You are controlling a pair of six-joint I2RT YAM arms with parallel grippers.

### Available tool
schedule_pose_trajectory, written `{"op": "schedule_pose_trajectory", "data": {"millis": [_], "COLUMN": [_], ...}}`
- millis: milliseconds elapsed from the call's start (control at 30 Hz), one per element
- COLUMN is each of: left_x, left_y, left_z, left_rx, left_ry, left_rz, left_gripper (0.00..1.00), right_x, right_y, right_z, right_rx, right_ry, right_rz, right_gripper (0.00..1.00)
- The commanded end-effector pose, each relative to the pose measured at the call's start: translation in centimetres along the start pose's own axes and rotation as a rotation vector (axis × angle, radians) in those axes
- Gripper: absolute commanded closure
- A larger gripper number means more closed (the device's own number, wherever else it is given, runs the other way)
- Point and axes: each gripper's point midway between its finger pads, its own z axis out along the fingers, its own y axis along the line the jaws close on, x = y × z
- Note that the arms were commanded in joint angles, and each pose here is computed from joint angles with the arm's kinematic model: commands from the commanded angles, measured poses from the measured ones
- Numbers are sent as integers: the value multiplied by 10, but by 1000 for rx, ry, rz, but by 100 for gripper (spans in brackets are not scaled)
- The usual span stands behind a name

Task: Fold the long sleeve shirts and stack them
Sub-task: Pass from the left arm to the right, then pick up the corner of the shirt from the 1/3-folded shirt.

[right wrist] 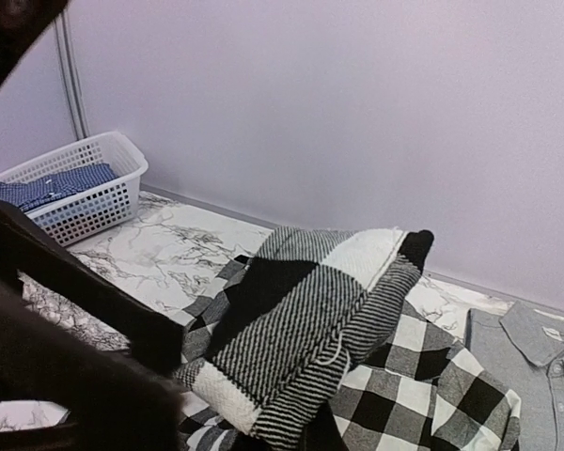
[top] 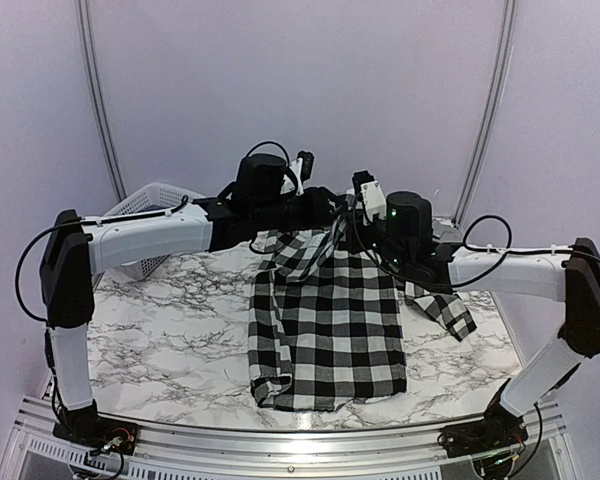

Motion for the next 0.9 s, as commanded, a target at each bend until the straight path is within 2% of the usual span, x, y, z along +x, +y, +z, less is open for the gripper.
{"op": "schedule_pose_trajectory", "data": {"millis": [0, 67, 200, 300, 433, 567, 700, 867], "left_x": [-21, -18, 7, 50, 115, 176, 211, 246], "left_y": [-13, -7, 17, 41, 53, 44, 39, 39], "left_z": [-31, -44, -73, -99, -134, -156, -170, -174], "left_rx": [-41, -80, -184, -291, -403, -449, -533, -605], "left_ry": [-48, -44, 9, 104, 243, 365, 444, 512], "left_rz": [35, 39, 37, 38, 78, 128, 182, 236], "left_gripper": [48, 40, 39, 43, 49, 54, 60, 60], "right_x": [-23, -22, -20, -20, -25, -29, -30, -33], "right_y": [-12, -13, -15, -17, -16, -13, -14, -13], "right_z": [-1, 1, 8, 15, 23, 29, 32, 33], "right_rx": [66, 72, 69, 59, 42, 30, 33, 30], "right_ry": [-49, -41, -20, -8, -11, -7, -1, 0], "right_rz": [15, 13, 20, 26, 37, 37, 36, 36], "right_gripper": [100, 100, 100, 100, 100, 100, 100, 100]}}
